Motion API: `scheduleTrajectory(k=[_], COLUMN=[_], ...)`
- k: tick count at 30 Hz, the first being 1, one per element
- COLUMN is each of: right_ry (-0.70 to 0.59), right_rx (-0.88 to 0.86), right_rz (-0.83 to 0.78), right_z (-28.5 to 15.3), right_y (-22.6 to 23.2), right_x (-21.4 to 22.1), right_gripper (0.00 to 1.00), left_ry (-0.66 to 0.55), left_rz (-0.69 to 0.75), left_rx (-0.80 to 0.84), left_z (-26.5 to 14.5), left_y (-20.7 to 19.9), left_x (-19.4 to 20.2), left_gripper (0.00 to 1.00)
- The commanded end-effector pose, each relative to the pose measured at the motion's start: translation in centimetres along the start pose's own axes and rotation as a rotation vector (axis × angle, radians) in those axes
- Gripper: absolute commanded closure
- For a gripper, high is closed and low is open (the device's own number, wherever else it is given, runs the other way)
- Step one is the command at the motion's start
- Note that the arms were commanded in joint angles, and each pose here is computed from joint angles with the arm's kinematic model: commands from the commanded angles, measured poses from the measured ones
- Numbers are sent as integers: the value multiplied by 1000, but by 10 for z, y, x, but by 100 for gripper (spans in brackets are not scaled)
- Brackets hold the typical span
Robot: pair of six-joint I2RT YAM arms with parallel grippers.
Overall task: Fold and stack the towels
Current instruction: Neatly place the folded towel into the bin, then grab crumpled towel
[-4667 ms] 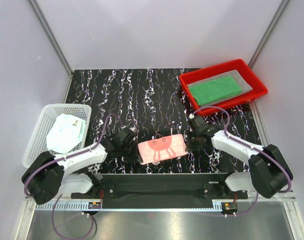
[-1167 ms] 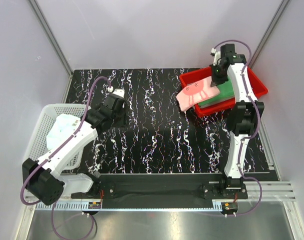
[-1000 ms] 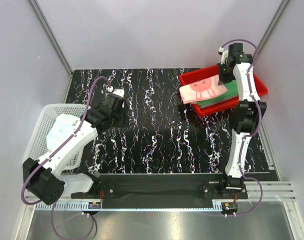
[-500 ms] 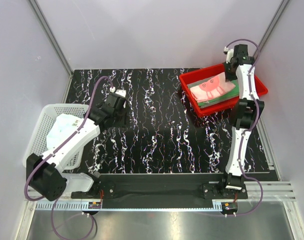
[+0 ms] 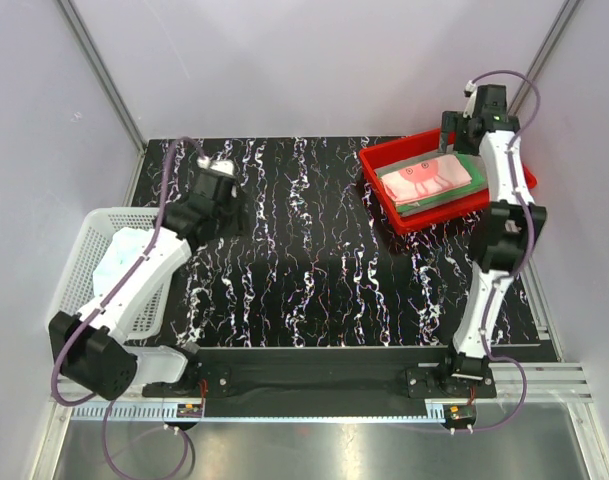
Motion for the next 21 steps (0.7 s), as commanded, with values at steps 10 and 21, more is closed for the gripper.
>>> scheduleTrajectory(k=[10, 21], right_ry=[-358, -377], right_rx=[-579, -708], right_rz=[149, 75], right_z=[-171, -190], right_y=[173, 204], right_x=[0, -3], right_gripper=[0, 0], left_ry=[-92, 311], left_rz=[-530, -660], left_rx=[-549, -712], left_z=[24, 101], left_y=[220, 303], left_x=[-69, 13], left_gripper=[34, 34])
Point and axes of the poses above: each gripper's point midway between its finger pads, its own z axis out along the fingers, its own y axis along the line the jaws close on, x = y × z, the point moved 4 cm from there along -z, back along the fingers, and after that the axes turned 14 degrees about -z, right-handed, at the moved point
